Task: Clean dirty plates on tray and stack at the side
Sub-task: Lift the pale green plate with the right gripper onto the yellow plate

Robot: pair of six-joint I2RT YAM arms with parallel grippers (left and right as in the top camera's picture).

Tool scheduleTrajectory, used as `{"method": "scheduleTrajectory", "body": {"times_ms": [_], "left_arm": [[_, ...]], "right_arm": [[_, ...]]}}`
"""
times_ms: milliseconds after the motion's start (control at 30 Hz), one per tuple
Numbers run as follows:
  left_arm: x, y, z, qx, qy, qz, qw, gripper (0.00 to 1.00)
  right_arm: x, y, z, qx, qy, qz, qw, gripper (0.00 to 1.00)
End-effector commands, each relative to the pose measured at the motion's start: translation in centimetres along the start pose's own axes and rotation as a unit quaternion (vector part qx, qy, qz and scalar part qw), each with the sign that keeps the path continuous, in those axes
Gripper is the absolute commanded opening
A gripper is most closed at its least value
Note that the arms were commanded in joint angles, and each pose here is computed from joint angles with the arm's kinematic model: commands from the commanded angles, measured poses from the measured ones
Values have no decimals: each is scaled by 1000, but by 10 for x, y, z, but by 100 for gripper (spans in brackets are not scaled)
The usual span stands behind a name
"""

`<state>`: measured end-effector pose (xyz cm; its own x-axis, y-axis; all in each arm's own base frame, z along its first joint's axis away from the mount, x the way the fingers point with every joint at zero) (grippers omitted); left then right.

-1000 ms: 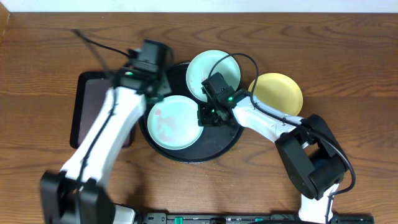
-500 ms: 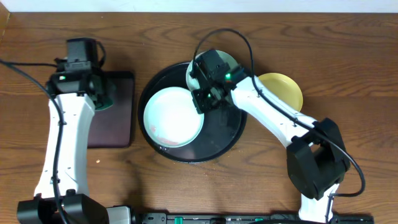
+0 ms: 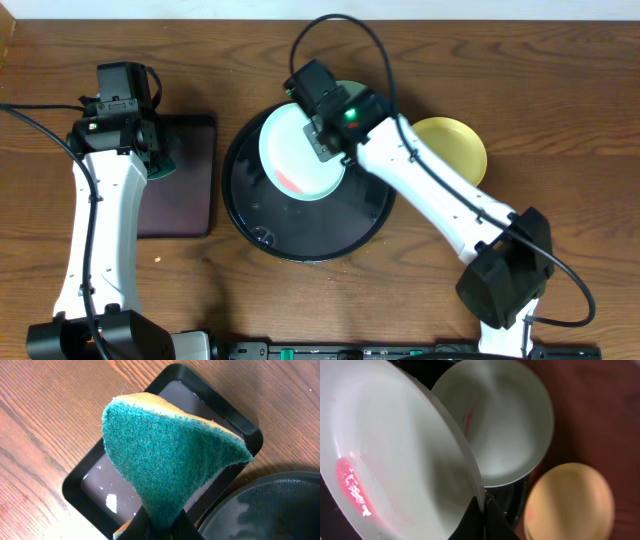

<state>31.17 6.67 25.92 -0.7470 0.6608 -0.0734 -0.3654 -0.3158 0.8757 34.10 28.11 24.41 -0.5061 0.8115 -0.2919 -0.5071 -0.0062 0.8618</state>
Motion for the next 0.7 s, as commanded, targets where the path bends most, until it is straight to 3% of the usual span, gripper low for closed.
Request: {"method": "scheduleTrajectory", "body": {"times_ms": [0, 300, 667], "left_arm": [[0, 0, 1, 0, -3, 2, 1000, 7], [0, -2, 1, 2, -4, 3, 1000, 7], [0, -2, 1, 2, -4, 3, 1000, 8]], "right_arm": [[7, 22, 10, -35, 33, -114, 992, 1], [22, 64, 16, -94, 54, -281, 953, 1], [8, 102, 26, -150, 6, -284, 947, 1]]}}
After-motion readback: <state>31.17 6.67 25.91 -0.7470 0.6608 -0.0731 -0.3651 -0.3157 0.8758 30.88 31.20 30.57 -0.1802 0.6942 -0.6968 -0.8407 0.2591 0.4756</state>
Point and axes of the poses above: each gripper's point midway between its finger pads, its own y axis back along the fingers, its own x axis along the line the jaws close on, z = x × y, the point moved 9 cm from there along y, back along the fingers, and after that the axes turned 7 degrees about y, right-handed, at the moved point
